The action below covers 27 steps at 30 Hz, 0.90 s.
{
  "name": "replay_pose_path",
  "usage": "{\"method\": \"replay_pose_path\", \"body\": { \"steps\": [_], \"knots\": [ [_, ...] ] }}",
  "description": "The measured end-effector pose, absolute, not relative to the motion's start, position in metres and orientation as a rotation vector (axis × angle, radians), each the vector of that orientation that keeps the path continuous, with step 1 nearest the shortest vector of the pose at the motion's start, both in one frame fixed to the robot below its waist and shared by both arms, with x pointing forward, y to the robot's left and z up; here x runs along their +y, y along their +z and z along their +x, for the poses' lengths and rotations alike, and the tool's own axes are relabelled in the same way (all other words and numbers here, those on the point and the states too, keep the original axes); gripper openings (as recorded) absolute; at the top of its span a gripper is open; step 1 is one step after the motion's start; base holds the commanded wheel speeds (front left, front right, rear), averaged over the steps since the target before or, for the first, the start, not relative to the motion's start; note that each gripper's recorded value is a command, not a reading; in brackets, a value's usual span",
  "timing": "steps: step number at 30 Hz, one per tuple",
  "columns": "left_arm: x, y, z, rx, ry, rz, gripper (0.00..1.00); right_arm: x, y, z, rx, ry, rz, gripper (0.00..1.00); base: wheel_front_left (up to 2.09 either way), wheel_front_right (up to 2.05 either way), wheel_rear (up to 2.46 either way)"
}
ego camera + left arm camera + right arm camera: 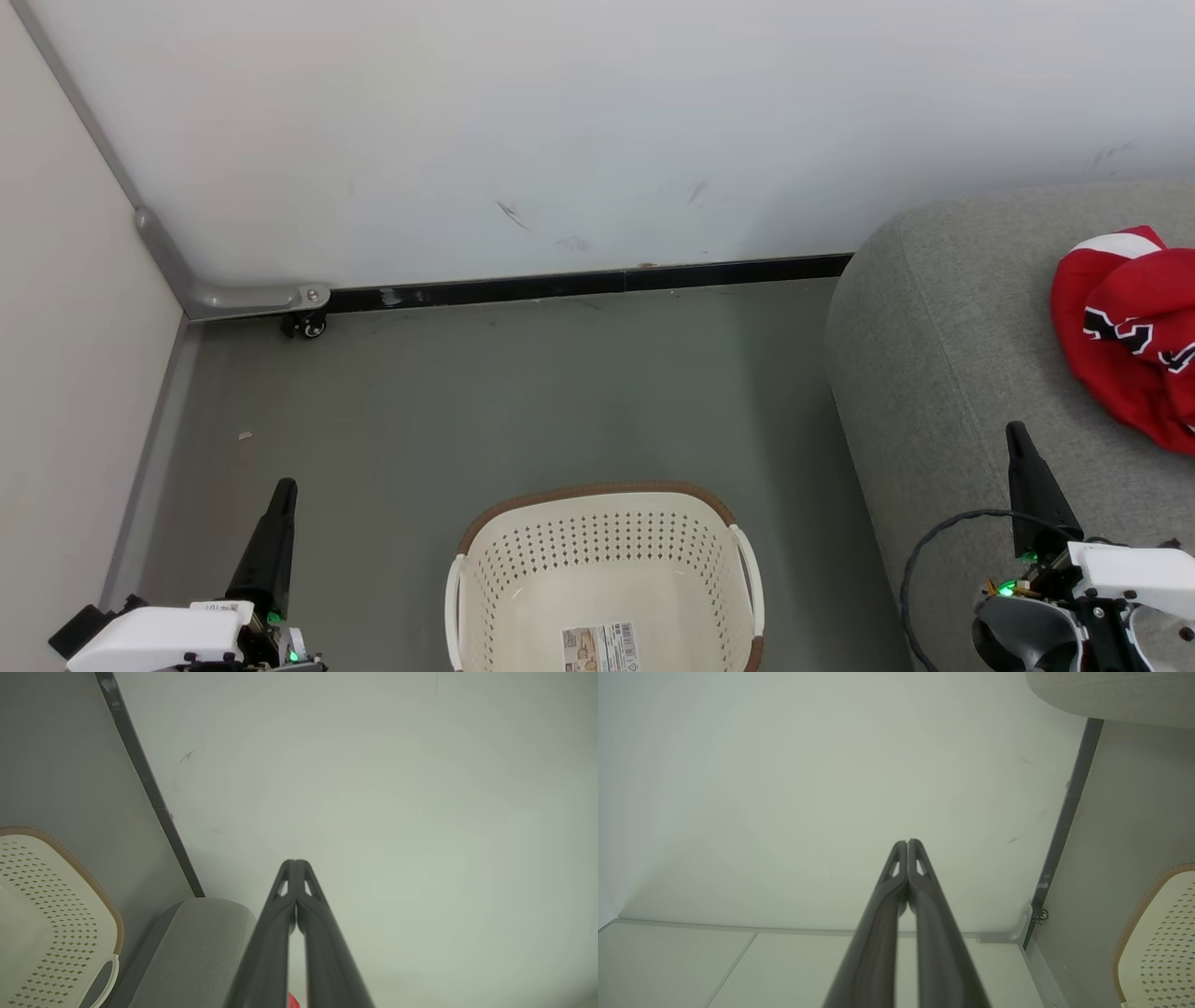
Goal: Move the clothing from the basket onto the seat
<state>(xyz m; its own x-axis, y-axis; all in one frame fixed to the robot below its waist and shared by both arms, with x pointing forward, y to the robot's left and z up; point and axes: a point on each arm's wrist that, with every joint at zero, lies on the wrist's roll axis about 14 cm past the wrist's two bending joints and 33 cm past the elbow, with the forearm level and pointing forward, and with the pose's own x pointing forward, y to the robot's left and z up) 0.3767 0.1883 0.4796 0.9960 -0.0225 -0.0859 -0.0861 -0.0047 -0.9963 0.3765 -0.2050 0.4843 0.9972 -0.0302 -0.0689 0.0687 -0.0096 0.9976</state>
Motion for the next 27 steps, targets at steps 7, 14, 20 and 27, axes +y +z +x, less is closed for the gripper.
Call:
{"method": "replay_pose_path", "body": {
  "steps": [7,14,20,27],
  "knots": [
    [0.1883,0.4796,0.3767,0.085,0.05,-1.575,0.0,-0.2053,0.4843,0.3765,0.029,-0.079,1.579,0.0,0.0,0.0,0.0],
    [0.1882,0.4797,0.3768,0.085,0.05,-1.576,0.0,-0.2055,0.4843,0.3765,0.029,-0.079,1.579,0.0,0.0,0.0,0.0],
    [0.1882,0.4796,0.3768,0.085,0.05,-1.576,0.0,-0.2056,0.4843,0.3764,0.029,-0.08,1.579,0.0,0.0,0.0,0.0],
    [0.1882,0.4797,0.3768,0.085,0.05,-1.576,0.0,-0.2054,0.4843,0.3764,0.031,-0.078,1.579,0.0,0.0,0.0,0.0]
  ]
}}
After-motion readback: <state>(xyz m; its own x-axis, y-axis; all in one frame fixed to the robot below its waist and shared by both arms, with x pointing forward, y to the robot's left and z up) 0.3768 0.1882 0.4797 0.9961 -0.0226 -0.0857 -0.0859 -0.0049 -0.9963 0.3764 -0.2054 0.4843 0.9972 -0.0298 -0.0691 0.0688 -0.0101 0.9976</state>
